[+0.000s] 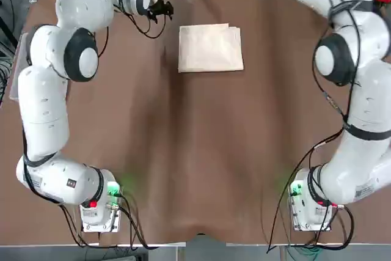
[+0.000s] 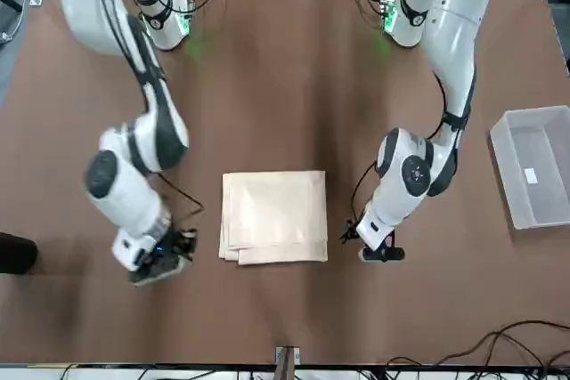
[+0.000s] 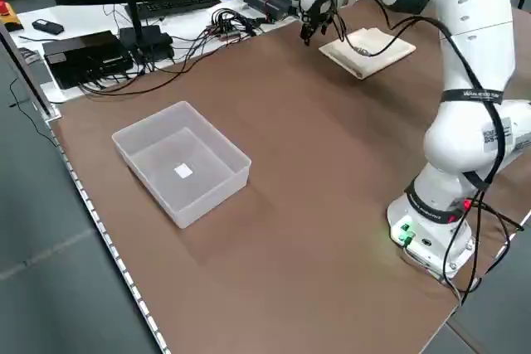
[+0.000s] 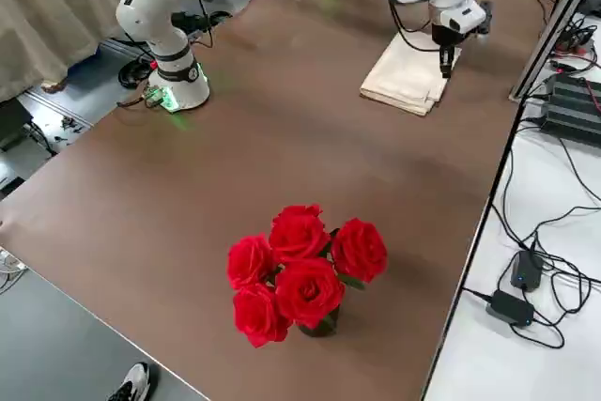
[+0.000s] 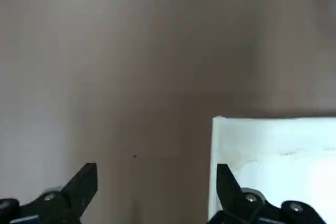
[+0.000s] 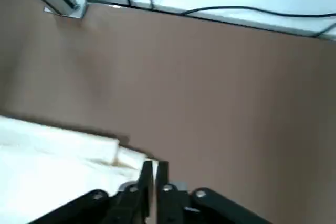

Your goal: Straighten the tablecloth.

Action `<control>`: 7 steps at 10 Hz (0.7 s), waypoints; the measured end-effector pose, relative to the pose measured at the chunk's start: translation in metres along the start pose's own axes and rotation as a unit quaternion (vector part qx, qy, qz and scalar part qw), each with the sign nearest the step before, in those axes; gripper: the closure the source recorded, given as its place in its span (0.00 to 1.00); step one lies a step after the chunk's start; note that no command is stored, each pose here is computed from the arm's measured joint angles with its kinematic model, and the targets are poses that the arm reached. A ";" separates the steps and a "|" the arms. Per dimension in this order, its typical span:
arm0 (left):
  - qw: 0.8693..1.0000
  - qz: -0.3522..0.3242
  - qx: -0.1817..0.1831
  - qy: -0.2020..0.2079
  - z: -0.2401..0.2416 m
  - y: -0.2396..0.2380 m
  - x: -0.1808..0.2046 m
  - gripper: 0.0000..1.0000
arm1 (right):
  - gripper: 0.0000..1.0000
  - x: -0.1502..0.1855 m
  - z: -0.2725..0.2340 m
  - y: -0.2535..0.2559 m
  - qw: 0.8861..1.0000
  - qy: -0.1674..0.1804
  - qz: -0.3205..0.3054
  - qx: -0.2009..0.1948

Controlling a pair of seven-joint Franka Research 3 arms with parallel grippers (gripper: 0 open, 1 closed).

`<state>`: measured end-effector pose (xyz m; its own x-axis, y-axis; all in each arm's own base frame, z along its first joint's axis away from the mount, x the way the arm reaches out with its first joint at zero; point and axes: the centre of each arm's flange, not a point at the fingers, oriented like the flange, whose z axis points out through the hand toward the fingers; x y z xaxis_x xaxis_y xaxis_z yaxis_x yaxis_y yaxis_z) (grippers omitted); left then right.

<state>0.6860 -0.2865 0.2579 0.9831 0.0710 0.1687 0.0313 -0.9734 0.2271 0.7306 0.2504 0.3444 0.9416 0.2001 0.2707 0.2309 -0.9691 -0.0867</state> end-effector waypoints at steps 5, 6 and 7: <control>1.000 -0.012 -0.020 0.010 0.058 0.046 -0.017 0.00 | 0.99 -0.029 0.097 -0.052 1.000 -0.014 0.015 0.005; 1.000 -0.007 -0.020 0.006 0.063 0.053 -0.023 0.00 | 0.99 -0.032 0.104 -0.057 1.000 -0.019 0.016 0.005; 1.000 -0.004 -0.020 0.004 0.066 0.056 -0.026 0.00 | 0.99 -0.037 0.112 -0.061 1.000 -0.024 0.014 0.004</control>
<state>0.6739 -0.3570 0.2025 0.9814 0.0808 0.1739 0.0322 -0.9634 0.2659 0.7094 0.3188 0.2330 0.9586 0.1795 0.2210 0.2058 -0.9733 -0.1020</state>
